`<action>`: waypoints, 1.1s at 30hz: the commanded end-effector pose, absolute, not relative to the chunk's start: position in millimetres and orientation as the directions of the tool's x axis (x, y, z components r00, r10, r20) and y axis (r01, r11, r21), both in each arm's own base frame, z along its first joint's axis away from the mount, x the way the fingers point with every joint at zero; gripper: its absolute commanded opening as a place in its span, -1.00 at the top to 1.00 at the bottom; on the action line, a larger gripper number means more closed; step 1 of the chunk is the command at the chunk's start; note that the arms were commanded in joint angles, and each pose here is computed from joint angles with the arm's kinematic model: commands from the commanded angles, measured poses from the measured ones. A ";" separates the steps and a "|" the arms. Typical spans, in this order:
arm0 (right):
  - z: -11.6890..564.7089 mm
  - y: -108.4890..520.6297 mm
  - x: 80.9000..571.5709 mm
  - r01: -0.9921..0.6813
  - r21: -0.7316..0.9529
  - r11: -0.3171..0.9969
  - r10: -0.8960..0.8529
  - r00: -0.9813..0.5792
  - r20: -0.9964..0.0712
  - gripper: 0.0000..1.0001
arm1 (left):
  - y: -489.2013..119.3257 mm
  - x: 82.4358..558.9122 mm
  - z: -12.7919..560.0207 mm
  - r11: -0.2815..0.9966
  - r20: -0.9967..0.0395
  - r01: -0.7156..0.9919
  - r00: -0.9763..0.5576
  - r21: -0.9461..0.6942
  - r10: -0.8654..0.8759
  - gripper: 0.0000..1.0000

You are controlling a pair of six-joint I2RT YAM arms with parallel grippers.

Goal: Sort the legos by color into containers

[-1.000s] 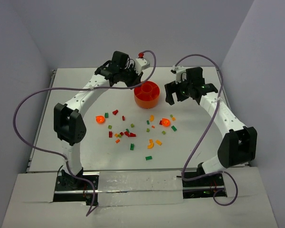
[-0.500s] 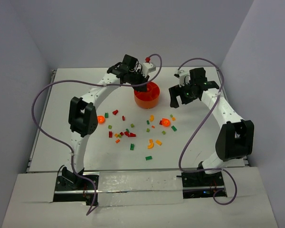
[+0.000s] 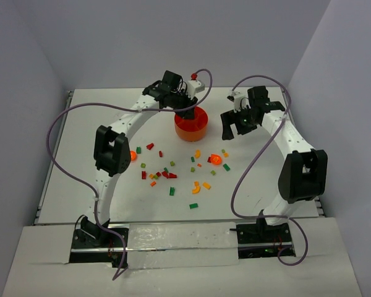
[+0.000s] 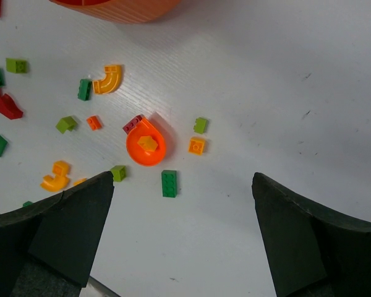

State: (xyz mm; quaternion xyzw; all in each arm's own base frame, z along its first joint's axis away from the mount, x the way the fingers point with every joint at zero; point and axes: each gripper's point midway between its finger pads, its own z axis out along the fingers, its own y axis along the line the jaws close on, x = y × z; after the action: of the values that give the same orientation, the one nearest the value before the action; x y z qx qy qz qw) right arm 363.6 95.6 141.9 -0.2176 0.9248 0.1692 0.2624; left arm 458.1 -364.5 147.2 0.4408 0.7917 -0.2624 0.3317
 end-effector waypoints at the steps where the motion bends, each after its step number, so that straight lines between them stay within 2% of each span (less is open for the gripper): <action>1: 158.8 96.2 376.4 -0.514 0.201 0.834 -0.314 -0.741 -0.593 -0.99 | -368.6 466.6 170.9 0.475 -0.793 0.877 -0.341 -0.074 0.505 0.07; 6: 159.3 98.9 378.3 -0.527 0.212 0.823 -0.317 -0.735 -0.599 -0.96 | -365.5 468.8 192.1 0.480 -0.815 0.876 -0.306 -0.040 0.491 -0.01; 8: 158.2 100.7 376.6 -0.539 0.218 0.813 -0.323 -0.731 -0.602 -0.86 | -361.6 465.5 216.7 0.469 -0.842 0.883 -0.273 -0.028 0.465 0.03; 9: 156.7 101.3 375.7 -0.546 0.220 0.809 -0.328 -0.729 -0.601 -0.77 | -359.0 462.4 223.6 0.463 -0.849 0.886 -0.265 -0.028 0.457 0.04; 12: 144.9 104.5 366.7 -0.571 0.245 0.783 -0.353 -0.733 -0.581 -0.33 | -343.0 451.6 258.6 0.448 -0.886 0.894 -0.209 -0.002 0.414 0.08; 15: 130.5 111.6 351.7 -0.615 0.298 0.730 -0.391 -0.734 -0.556 -0.03 | -320.5 437.5 285.3 0.448 -0.907 0.894 -0.163 0.031 0.388 0.08; 16: 121.7 112.8 345.7 -0.618 0.324 0.717 -0.403 -0.746 -0.530 0.01 | -311.9 435.0 292.7 0.463 -0.908 0.885 -0.163 0.039 0.387 0.09; 22: 89.8 119.2 327.6 -0.601 0.426 0.676 -0.421 -0.790 -0.446 0.06 | -286.6 434.2 301.5 0.532 -0.897 0.847 -0.234 0.001 0.374 0.08; 33: 54.9 126.1 322.5 -0.570 0.475 0.671 -0.421 -0.819 -0.389 0.07 | -264.3 430.4 293.6 0.605 -0.879 0.796 -0.291 -0.004 0.378 0.05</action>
State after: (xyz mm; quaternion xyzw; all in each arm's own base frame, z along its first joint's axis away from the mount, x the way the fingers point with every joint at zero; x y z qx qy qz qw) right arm 320.4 118.4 59.0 -0.2640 0.9135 0.2855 0.1197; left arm 434.7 -274.9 280.5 0.3933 0.7679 -0.2418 0.4441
